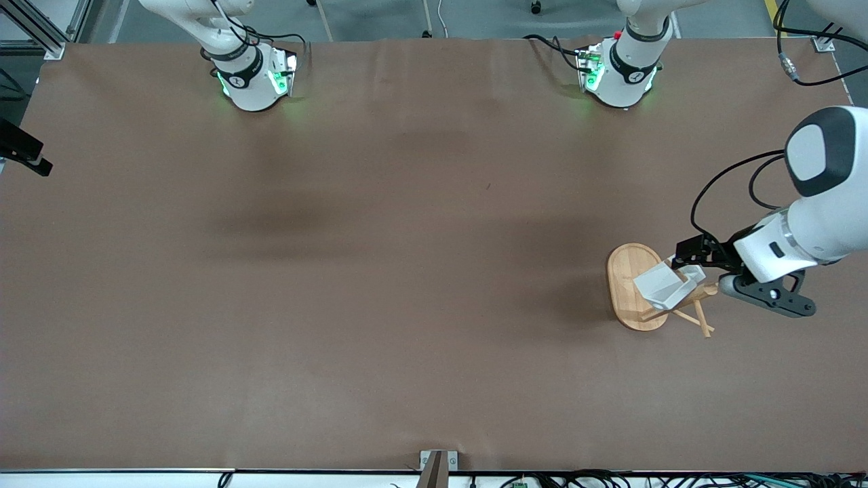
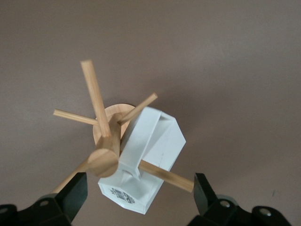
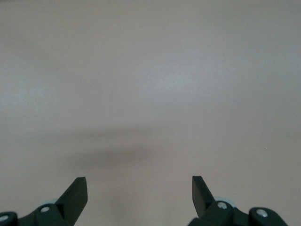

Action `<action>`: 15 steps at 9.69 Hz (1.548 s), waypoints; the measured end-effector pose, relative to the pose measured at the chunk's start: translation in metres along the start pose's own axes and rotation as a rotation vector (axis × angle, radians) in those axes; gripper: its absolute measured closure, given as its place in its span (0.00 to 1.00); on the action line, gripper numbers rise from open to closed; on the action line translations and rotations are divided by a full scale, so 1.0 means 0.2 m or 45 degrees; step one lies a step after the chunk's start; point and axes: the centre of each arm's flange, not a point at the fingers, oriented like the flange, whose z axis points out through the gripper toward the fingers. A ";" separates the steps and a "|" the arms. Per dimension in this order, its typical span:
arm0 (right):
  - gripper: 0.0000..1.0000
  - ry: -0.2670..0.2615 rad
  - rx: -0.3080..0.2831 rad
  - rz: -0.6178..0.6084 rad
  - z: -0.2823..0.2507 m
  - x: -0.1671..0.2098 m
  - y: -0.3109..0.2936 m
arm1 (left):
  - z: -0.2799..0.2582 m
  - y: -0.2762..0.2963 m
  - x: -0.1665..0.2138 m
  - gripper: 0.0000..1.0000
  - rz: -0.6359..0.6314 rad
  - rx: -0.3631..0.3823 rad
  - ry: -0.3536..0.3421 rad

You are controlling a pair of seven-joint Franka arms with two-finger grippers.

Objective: Hang cup on rack

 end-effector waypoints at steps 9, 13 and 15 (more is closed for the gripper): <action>0.00 0.001 0.038 0.010 0.00 0.00 0.00 | -0.62 0.21 -0.19 0.00 -0.166 0.130 0.123; 0.00 0.001 0.038 0.011 0.00 0.00 0.01 | -0.89 0.21 -0.31 0.00 -0.179 0.248 0.150; 0.00 0.001 0.038 0.011 0.00 0.00 0.01 | -0.97 0.23 -0.38 0.00 -0.187 0.261 0.142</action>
